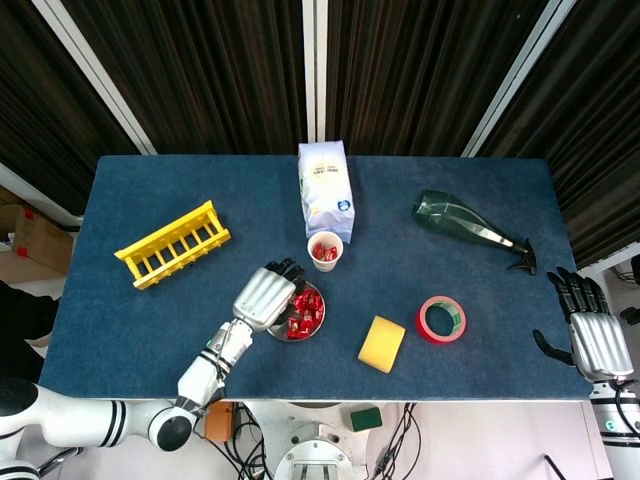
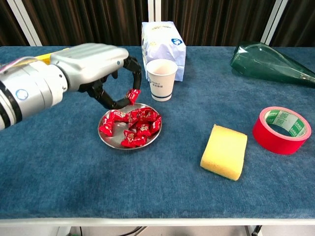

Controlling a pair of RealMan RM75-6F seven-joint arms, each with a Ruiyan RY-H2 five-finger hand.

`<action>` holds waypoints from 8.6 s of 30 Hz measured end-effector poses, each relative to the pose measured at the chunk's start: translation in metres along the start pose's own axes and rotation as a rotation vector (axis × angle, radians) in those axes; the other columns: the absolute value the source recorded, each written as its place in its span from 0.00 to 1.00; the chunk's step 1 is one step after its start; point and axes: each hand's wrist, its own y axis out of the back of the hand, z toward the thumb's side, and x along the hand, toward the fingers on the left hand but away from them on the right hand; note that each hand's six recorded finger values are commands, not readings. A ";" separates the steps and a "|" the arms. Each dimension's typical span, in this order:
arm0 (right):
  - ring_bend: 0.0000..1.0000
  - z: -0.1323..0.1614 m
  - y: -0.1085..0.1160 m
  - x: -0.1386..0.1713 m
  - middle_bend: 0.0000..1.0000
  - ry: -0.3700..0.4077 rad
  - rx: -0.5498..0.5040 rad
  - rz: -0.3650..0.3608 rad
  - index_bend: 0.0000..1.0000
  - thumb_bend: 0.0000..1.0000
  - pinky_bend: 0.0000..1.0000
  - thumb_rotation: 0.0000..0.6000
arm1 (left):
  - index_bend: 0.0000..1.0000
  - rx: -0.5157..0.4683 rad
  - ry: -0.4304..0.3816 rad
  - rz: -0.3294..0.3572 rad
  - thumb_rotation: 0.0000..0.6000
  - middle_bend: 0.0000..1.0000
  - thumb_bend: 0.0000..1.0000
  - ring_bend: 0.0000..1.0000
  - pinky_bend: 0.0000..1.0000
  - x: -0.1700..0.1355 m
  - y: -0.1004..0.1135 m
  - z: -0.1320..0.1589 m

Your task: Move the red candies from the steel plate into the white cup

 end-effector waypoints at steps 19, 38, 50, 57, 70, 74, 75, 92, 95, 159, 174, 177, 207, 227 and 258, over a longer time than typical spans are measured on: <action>0.00 -0.002 0.005 0.001 0.00 0.003 -0.012 -0.010 0.00 0.29 0.00 1.00 | 0.58 -0.007 0.059 0.104 1.00 0.26 0.35 0.14 0.32 0.076 0.033 0.002; 0.00 -0.003 0.007 0.003 0.00 0.007 -0.020 -0.014 0.00 0.29 0.00 1.00 | 0.18 -0.054 0.091 0.096 1.00 0.23 0.35 0.13 0.30 0.097 0.020 0.001; 0.00 -0.003 0.007 0.002 0.00 0.003 -0.019 -0.013 0.00 0.29 0.00 1.00 | 0.20 -0.055 0.046 0.073 1.00 0.20 0.27 0.12 0.27 0.069 0.028 0.004; 0.00 -0.001 0.004 0.002 0.00 0.005 -0.012 -0.005 0.00 0.29 0.00 1.00 | 0.21 -0.060 0.034 -0.046 1.00 0.13 0.23 0.07 0.22 0.021 0.016 -0.001; 0.00 0.002 -0.001 0.002 0.00 0.009 0.001 0.004 0.00 0.29 0.00 1.00 | 0.26 -0.051 0.033 -0.109 1.00 0.11 0.23 0.04 0.21 -0.025 -0.033 -0.025; 0.00 0.002 -0.001 0.001 0.00 0.006 0.002 0.003 0.00 0.29 0.00 1.00 | 0.25 -0.040 0.045 -0.107 1.00 0.09 0.23 0.03 0.21 -0.020 -0.045 -0.029; 0.00 0.001 -0.001 0.001 0.00 0.005 0.002 0.004 0.00 0.29 0.00 1.00 | 0.24 -0.037 0.047 -0.108 1.00 0.08 0.23 0.02 0.21 -0.019 -0.047 -0.029; 0.00 -0.001 -0.001 -0.002 0.00 -0.007 0.002 0.006 0.00 0.29 0.00 1.00 | 0.28 -0.050 0.064 -0.133 1.00 0.07 0.23 0.02 0.20 0.002 -0.070 -0.029; 0.00 -0.001 -0.002 -0.002 0.00 -0.008 0.003 0.007 0.00 0.29 0.00 1.00 | 0.31 -0.052 0.064 -0.129 1.00 0.07 0.26 0.02 0.20 0.006 -0.071 -0.029; 0.00 -0.001 -0.002 -0.002 0.00 -0.006 0.002 0.008 0.00 0.29 0.00 1.00 | 0.65 -0.155 0.082 0.033 1.00 0.15 0.40 0.03 0.20 0.012 0.002 -0.040; 0.00 -0.003 0.003 -0.002 0.00 -0.008 -0.011 -0.006 0.00 0.29 0.00 1.00 | 0.65 -0.136 0.135 0.084 1.00 0.15 0.40 0.03 0.20 0.081 0.038 -0.025; 0.00 -0.004 0.005 -0.002 0.00 -0.009 -0.017 -0.010 0.00 0.29 0.00 1.00 | 0.64 -0.140 0.149 0.072 1.00 0.15 0.40 0.03 0.20 0.093 0.031 -0.022; 0.00 -0.006 0.006 -0.001 0.00 -0.008 -0.024 -0.008 0.00 0.29 0.00 1.00 | 0.29 -0.150 0.128 0.064 1.00 0.14 0.39 0.03 0.20 0.090 0.029 -0.007; 0.00 -0.001 0.002 0.001 0.00 0.006 -0.016 0.002 0.00 0.29 0.00 1.00 | 0.35 -0.066 0.069 -0.140 1.00 0.15 0.35 0.03 0.20 -0.041 -0.033 -0.026; 0.00 -0.001 -0.001 -0.002 0.00 -0.001 -0.007 0.009 0.00 0.29 0.00 1.00 | 0.38 0.060 0.052 -0.184 1.00 0.14 0.31 0.03 0.20 -0.029 -0.069 -0.040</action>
